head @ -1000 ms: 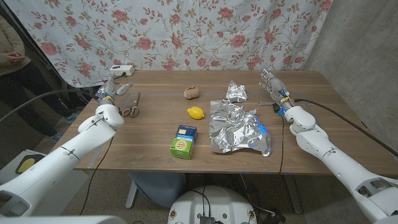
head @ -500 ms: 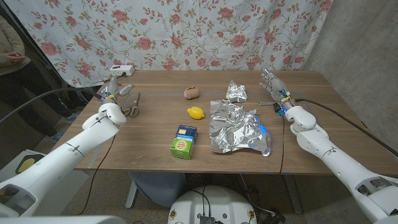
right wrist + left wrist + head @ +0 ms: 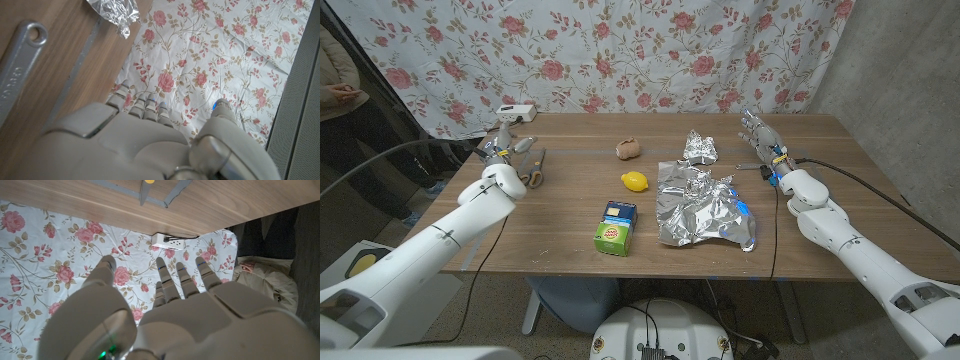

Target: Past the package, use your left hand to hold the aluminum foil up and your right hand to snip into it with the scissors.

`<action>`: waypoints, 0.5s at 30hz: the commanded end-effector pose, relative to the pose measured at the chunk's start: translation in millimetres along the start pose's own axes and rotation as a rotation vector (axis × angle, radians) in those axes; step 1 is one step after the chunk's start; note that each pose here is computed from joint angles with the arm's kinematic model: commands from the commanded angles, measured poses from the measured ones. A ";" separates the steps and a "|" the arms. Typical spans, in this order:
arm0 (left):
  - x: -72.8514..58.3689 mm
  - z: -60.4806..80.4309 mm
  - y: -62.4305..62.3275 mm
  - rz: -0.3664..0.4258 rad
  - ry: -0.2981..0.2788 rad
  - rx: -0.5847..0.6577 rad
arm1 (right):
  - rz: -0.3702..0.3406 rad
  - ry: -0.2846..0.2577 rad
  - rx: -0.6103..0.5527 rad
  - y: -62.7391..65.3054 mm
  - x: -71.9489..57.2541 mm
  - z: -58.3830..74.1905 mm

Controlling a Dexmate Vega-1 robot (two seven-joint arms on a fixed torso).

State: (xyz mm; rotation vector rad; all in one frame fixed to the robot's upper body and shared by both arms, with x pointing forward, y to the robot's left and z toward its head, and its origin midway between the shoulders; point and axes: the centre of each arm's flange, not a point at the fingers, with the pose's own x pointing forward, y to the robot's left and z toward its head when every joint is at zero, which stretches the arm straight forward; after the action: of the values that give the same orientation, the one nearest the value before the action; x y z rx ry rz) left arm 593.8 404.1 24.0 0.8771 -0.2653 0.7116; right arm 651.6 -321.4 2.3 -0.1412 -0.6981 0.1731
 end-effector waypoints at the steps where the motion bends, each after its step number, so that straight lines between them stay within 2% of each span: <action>1: 0.0 1.8 -3.8 0.005 0.020 0.020 | 0.001 0.002 0.004 0.1 1.3 -1.6; 15: -0.5 -0.3 -6.5 0.004 0.030 0.028 | 0.003 0.007 0.005 2.2 1.0 -4.6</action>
State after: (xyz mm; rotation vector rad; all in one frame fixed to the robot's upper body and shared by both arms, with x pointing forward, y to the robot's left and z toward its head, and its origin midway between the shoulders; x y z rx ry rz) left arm 596.2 401.8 21.8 0.8877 -0.2424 0.7253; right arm 654.1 -320.7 0.4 -0.1382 -0.6934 0.1750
